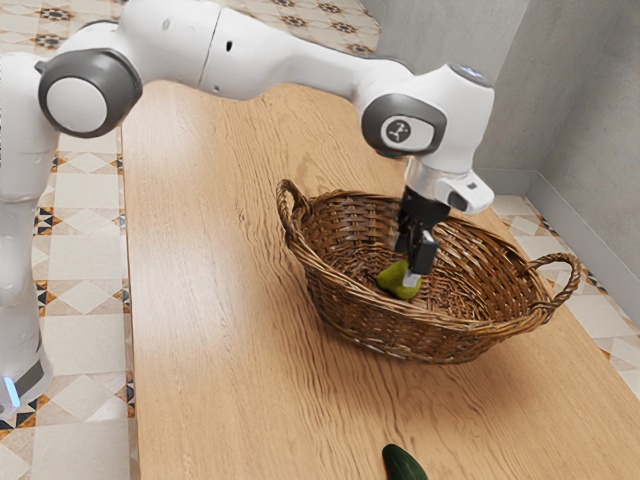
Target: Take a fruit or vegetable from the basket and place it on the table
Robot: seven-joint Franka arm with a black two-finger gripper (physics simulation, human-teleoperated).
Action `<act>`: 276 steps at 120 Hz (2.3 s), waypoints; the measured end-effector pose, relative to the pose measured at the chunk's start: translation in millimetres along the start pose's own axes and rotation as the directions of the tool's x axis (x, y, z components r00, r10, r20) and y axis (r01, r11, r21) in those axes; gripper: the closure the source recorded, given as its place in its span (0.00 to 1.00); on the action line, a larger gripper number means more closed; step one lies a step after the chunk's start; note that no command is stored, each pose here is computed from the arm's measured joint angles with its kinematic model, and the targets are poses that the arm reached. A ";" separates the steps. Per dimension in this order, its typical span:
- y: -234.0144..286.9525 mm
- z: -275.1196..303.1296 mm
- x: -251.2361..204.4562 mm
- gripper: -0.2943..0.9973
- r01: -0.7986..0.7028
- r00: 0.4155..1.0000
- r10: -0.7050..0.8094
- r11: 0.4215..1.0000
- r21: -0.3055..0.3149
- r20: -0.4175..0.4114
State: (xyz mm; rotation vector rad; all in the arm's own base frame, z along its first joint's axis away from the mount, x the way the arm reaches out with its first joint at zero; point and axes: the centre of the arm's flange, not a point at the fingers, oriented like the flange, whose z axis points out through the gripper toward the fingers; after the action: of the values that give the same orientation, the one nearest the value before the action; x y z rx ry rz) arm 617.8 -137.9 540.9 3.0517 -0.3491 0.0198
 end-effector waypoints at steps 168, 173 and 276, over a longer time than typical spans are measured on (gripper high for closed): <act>303.1 -142.8 -115.6 0.54 -0.555 0.828 0.541 0.829 -0.076 -0.147; 279.9 -135.4 -85.8 0.55 -0.525 0.848 0.510 0.846 -0.090 -0.146; 311.3 -14.0 63.8 0.35 -0.411 0.871 0.394 0.912 0.002 -0.294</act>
State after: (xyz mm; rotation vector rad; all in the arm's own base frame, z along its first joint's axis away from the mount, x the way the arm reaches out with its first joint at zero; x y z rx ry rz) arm 609.5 -453.7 577.3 2.7958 -0.9324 0.4620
